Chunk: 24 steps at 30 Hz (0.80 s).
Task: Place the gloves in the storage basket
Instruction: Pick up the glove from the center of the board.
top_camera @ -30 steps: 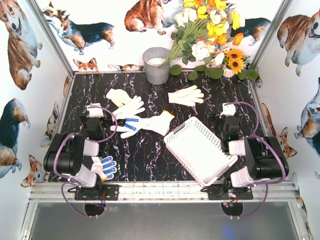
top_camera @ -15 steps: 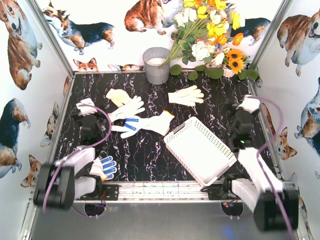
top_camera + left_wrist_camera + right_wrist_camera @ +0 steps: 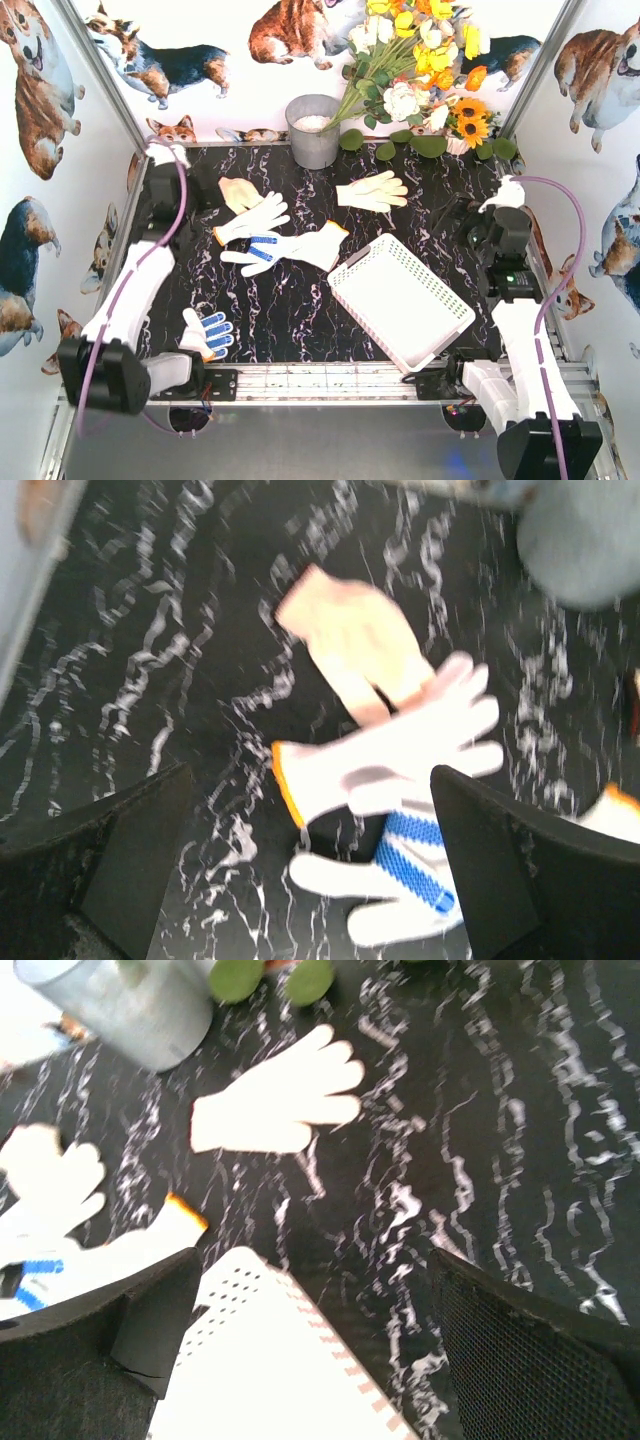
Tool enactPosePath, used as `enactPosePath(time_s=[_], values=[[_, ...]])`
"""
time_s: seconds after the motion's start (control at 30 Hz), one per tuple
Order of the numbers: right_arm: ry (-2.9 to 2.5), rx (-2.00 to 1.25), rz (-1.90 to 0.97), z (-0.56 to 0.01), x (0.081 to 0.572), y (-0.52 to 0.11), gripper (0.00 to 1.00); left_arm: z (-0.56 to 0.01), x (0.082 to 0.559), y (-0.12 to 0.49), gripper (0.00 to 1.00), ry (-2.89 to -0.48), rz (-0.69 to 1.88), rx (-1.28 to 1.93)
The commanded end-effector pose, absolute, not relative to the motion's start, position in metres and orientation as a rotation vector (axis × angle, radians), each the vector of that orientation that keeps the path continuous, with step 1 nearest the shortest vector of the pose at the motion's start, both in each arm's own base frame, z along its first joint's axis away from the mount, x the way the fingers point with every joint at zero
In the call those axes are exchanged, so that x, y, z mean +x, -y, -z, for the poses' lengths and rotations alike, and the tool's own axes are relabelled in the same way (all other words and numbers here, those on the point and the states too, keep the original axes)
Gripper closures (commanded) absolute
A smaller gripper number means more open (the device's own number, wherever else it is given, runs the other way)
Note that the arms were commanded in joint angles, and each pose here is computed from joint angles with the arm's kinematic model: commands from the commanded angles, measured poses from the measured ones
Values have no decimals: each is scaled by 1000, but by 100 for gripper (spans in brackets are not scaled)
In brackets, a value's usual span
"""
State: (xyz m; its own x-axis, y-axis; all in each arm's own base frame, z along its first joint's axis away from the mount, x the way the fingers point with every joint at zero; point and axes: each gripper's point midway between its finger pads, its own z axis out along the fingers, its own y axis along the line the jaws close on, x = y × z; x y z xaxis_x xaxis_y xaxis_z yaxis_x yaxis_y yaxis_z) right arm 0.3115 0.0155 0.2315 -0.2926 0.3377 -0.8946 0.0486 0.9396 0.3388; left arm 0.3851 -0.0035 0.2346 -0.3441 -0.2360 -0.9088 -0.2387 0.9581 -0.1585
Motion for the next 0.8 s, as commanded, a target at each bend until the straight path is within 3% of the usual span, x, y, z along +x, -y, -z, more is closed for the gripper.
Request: enactPosePath(time_s=[0.0, 0.27, 0.43, 0.77], values=[[-1921, 162, -507, -240, 299, -54, 2, -172, 365, 35, 0, -2302, 115, -109], [-1987, 153, -592, -228, 299, -66, 5, -118, 388, 44, 1, -2467, 222, -116], [-2018, 148, -620, -223, 303, -71, 6, -87, 395, 28, 15, -2500, 280, -281], [-2016, 124, -752, -229, 315, -97, 7, -59, 397, 17, 27, -2506, 456, -431]])
